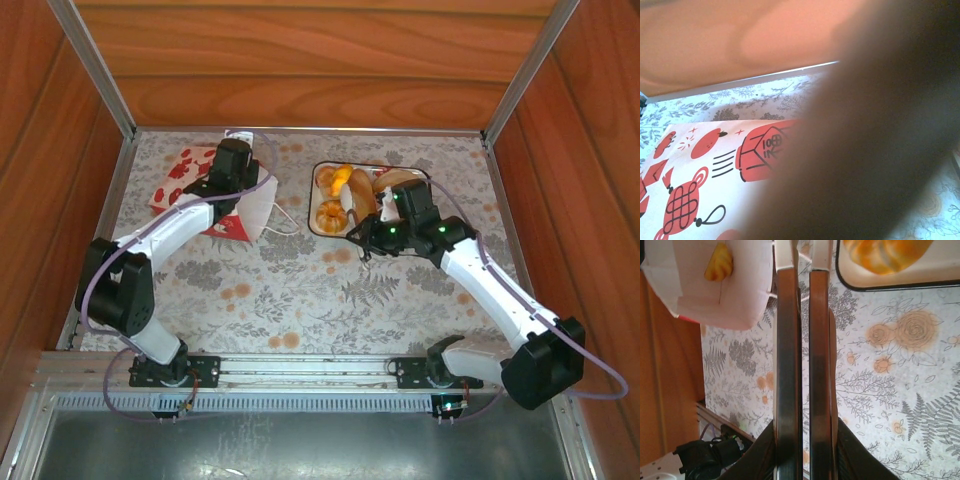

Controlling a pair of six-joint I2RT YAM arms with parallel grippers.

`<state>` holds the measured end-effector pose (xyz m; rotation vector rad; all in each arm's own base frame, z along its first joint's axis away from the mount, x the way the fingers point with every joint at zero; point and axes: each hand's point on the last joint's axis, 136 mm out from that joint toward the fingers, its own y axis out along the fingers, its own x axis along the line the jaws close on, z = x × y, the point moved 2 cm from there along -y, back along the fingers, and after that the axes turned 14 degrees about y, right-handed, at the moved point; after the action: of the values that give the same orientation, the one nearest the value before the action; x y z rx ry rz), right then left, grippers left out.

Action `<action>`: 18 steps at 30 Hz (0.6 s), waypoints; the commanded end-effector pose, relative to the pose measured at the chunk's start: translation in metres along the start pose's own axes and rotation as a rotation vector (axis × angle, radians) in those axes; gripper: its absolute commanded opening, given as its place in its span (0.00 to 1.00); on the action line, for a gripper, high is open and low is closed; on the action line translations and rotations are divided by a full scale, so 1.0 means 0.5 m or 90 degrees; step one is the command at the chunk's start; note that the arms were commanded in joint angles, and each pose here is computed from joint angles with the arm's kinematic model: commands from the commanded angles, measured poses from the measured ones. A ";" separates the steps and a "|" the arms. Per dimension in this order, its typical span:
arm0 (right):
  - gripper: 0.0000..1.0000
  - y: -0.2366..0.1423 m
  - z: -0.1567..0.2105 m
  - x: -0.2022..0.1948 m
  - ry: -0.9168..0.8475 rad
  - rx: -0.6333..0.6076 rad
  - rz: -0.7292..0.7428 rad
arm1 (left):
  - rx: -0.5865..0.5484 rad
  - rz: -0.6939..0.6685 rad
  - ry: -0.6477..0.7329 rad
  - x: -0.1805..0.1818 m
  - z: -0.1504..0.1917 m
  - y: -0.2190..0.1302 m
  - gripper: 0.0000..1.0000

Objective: Take the fake bread out of the paper bag

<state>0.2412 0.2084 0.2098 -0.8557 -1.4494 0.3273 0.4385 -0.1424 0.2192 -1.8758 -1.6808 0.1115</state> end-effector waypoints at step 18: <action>0.00 0.084 -0.111 -0.008 0.021 0.055 -0.125 | -0.028 0.035 -0.018 0.008 -0.009 -0.056 0.00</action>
<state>0.2968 0.2119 0.1752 -0.7287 -1.3903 0.2598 0.4223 -0.1437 0.2358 -1.9542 -1.6610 0.1107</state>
